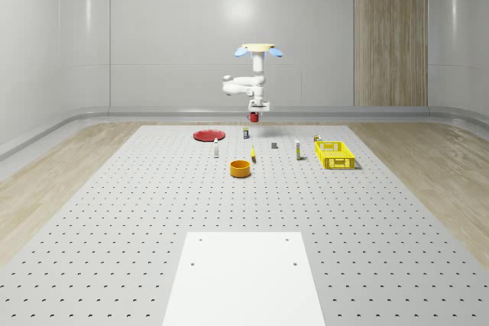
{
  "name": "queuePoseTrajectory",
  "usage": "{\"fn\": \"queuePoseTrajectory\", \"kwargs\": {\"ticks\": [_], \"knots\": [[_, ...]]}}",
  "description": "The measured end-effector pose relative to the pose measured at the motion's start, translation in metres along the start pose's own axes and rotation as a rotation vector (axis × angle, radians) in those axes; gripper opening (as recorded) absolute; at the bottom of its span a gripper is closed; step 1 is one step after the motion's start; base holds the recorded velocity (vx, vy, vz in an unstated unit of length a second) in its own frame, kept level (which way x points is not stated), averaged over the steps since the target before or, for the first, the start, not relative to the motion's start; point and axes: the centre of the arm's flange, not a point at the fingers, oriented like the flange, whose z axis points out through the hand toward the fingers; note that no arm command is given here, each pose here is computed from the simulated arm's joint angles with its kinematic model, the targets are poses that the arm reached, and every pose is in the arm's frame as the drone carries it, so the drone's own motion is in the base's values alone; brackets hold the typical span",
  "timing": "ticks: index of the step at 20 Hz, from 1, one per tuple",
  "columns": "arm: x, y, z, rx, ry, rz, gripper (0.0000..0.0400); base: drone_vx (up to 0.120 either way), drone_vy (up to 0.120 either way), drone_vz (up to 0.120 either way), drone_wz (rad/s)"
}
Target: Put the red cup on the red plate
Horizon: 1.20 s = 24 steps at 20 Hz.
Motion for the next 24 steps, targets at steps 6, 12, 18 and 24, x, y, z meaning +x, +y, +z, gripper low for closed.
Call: {"fn": "queuePoseTrajectory", "kwargs": {"ticks": [6,12,18,24], "knots": [[0.0,0.0,0.0,0.0,0.0,0.0,0.0099,0.0,-0.12,0.0,0.0],[0.0,0.0,0.0,0.0,0.0,0.0,0.0099,0.0,-0.12,0.0,0.0],[0.0,0.0,0.0,0.0,0.0,0.0,0.0099,0.0,-0.12,0.0,0.0],[0.0,0.0,0.0,0.0,0.0,0.0,0.0099,0.0,-0.12,0.0,0.0]]}}
